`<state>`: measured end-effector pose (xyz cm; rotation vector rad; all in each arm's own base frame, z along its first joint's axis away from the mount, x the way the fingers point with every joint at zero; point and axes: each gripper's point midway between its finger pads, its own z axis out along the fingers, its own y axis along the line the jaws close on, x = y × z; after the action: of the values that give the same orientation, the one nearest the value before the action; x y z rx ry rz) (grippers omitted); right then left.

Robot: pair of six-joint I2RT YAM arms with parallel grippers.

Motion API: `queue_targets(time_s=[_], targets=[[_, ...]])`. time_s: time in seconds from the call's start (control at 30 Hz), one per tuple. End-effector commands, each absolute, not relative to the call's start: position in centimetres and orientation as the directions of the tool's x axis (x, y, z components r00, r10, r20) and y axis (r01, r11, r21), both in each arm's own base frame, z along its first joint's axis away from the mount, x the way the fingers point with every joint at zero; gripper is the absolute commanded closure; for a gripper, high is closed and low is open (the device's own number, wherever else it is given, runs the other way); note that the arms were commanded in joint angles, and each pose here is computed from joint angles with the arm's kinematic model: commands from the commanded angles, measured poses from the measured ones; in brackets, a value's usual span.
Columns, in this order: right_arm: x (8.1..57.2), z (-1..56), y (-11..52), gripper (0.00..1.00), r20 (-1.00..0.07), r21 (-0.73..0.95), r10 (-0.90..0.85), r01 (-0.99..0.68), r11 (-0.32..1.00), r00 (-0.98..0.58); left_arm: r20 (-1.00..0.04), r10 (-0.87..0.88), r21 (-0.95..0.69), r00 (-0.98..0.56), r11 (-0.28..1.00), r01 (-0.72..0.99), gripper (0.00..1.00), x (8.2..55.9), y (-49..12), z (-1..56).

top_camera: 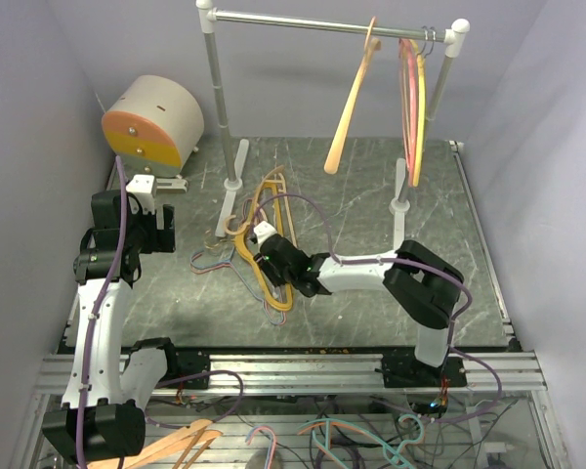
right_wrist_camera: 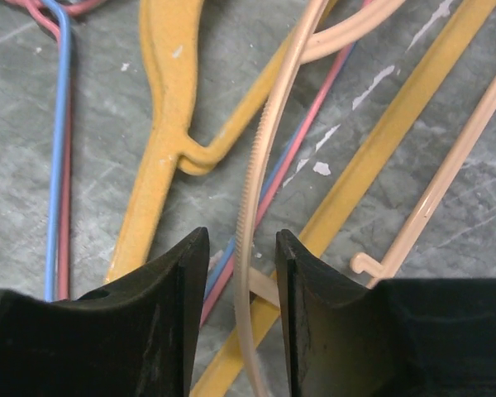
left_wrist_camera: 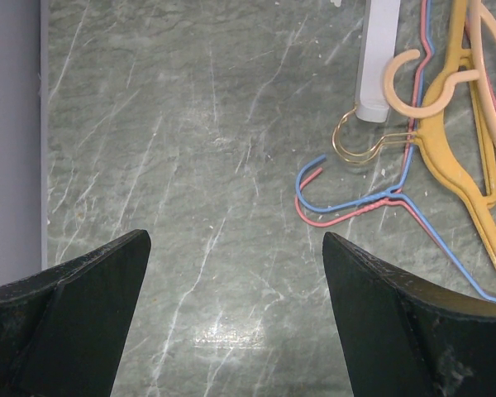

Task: Organize the hangers

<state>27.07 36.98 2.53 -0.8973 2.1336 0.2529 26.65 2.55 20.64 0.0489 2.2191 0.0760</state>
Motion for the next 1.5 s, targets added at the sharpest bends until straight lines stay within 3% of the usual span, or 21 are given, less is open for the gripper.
queue_targets(time_s=[0.0, 0.07, 0.17, 0.57, 0.8, 1.03, 1.13, 1.27, 1.47], targets=[[26.8, 2.1, 35.4, 0.65, -0.720, -0.118, -0.521, -0.660, 0.742, -0.457, -0.817, 0.071, 0.082, -0.572, 0.997, 0.006, 0.03, 27.0, 2.6, 21.4], [26.7, 1.8, 35.4, 0.73, -0.715, -0.116, -0.524, -0.661, 0.741, -0.462, -0.817, 0.070, 0.084, -0.572, 0.996, 0.003, 0.03, 27.0, 2.6, 21.4], [26.8, 2.2, 35.6, 1.00, -0.718, -0.109, -0.518, -0.660, 0.743, -0.464, -0.817, 0.071, 0.082, -0.572, 0.997, 0.007, 0.03, 27.0, 2.6, 21.3], [26.7, 12.0, 37.3, 1.00, -0.810, -0.004, -0.390, -0.661, 0.751, -0.438, -0.822, 0.065, 0.096, -0.566, 0.995, -0.024, 0.05, 26.9, 3.1, 22.0], [24.4, 26.1, 40.4, 1.00, -0.914, 0.246, -0.108, -0.744, 0.622, -0.392, -0.842, 0.032, 0.150, -0.538, 0.973, -0.177, 0.03, 26.8, 5.8, 23.7], [25.6, 38.3, 42.5, 1.00, -0.938, 0.335, 0.127, -0.748, 0.572, -0.323, -0.838, 0.036, 0.133, -0.544, 0.981, -0.141, 0.05, 26.8, 5.3, 23.2], [28.5, 41.3, 42.0, 1.00, -0.916, 0.402, 0.252, -0.712, 0.576, -0.313, -0.836, 0.038, 0.126, -0.548, 0.984, -0.124, 0.06, 26.9, 5.0, 23.1], [33.6, 42.9, 38.3, 1.00, -0.740, 0.657, 0.476, -0.664, 0.358, -0.475, -0.836, 0.039, 0.121, -0.547, 0.986, -0.115, 0.06, 26.8, 4.8, 23.1], [36.0, 45.9, 35.9, 1.00, -0.702, 0.675, 0.568, -0.655, 0.340, -0.429, -0.834, 0.047, 0.120, -0.549, 0.988, -0.099, 0.06, 26.8, 4.6, 22.9]])
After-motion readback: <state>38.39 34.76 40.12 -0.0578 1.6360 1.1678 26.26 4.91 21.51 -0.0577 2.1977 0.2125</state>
